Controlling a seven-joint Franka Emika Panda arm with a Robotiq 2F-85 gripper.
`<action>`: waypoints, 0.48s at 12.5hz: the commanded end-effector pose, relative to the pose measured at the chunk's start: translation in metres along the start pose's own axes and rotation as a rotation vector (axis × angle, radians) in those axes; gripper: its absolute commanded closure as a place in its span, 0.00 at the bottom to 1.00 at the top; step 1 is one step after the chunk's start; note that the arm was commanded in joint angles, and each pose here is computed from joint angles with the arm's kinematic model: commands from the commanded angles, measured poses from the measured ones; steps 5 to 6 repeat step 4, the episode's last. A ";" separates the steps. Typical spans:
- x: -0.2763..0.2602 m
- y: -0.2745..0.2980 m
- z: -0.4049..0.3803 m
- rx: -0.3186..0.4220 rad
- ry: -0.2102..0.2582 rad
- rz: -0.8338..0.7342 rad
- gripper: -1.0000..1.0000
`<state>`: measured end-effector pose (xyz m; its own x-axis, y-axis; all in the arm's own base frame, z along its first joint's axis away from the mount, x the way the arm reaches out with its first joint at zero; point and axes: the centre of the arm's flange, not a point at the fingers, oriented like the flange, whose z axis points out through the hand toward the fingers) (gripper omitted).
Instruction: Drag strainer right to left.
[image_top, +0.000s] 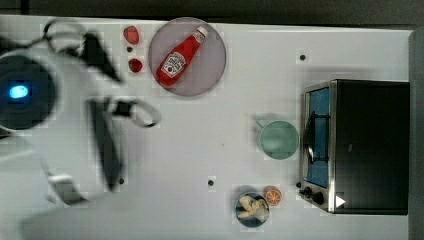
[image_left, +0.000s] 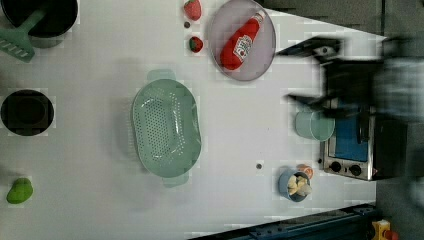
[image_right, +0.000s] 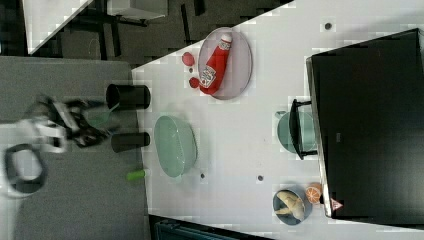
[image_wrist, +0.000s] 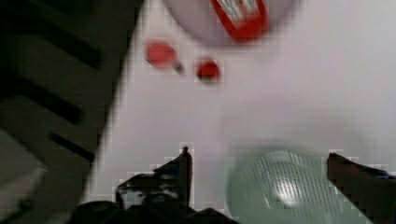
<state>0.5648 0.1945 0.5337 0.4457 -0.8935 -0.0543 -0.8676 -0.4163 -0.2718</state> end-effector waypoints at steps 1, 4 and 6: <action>0.150 0.060 -0.025 -0.143 0.102 -0.213 0.00; 0.213 0.110 -0.068 -0.187 0.062 -0.322 0.00; 0.213 0.110 -0.068 -0.187 0.062 -0.322 0.00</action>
